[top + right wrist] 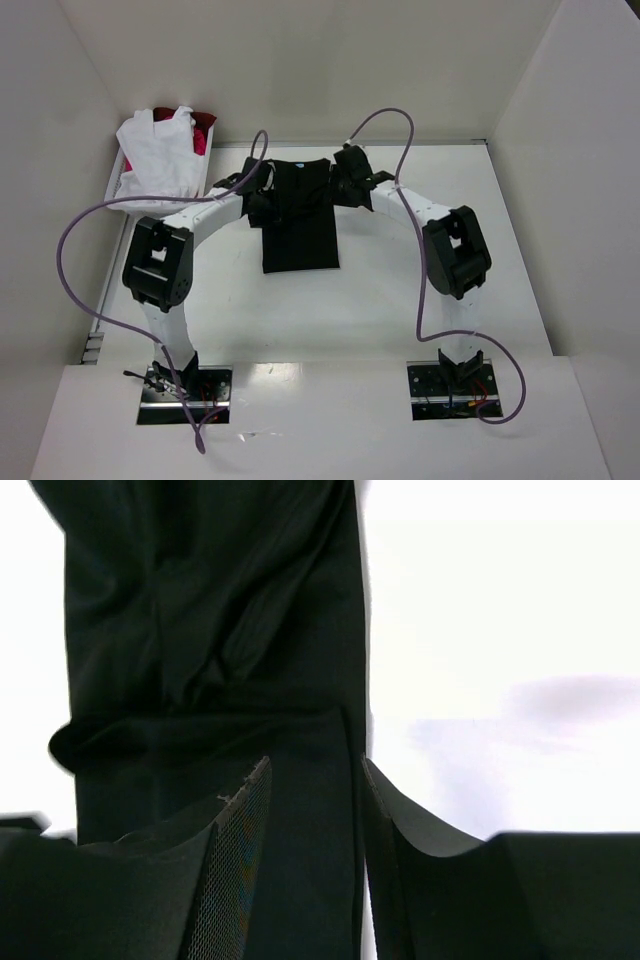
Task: Fold and stack the t-shirts
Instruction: Grab one side of the 2/3 rectangular tshirt with both arms
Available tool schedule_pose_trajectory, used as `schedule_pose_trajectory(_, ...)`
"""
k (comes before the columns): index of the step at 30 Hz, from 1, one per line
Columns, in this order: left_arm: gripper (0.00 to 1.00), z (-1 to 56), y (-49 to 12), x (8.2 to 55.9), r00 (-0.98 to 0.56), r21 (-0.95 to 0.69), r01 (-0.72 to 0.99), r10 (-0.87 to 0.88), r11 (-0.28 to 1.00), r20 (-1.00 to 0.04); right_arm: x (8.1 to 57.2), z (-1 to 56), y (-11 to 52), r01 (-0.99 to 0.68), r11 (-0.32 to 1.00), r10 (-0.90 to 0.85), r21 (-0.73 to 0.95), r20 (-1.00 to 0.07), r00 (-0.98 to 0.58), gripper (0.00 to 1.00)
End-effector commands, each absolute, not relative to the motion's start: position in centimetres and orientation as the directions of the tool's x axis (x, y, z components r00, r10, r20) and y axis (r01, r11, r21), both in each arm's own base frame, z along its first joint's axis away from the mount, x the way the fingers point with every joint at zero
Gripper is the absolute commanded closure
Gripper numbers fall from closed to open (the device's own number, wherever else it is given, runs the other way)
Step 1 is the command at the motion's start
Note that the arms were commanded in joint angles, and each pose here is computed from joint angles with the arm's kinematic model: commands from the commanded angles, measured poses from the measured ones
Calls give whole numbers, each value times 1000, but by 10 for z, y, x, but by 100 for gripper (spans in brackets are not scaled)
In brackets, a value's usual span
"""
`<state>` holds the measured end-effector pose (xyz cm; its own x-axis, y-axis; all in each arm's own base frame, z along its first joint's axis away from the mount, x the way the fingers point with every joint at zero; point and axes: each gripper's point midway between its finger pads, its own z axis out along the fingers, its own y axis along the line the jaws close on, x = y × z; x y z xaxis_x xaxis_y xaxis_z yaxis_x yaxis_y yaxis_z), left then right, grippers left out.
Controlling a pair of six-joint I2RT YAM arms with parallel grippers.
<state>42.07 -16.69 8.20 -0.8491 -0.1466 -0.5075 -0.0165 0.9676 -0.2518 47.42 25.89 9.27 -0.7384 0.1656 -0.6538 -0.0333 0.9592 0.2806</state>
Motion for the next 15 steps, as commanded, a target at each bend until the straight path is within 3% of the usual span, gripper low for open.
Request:
schedule_pose_trajectory(1,51,71,-174,433,-850,-279,-25,-168,960,-500,471,123,254,-50,949,195,313,-701,-686,53)
schedule_pose_trajectory(7,52,55,-176,450,-855,-255,-31,-157,967,-494,445,110,246,-26,940,220,339,-665,-714,52)
schedule_pose_trajectory(15,43,44,-171,485,-847,-252,-49,-174,967,-503,423,97,239,-3,935,236,355,-627,-743,52)
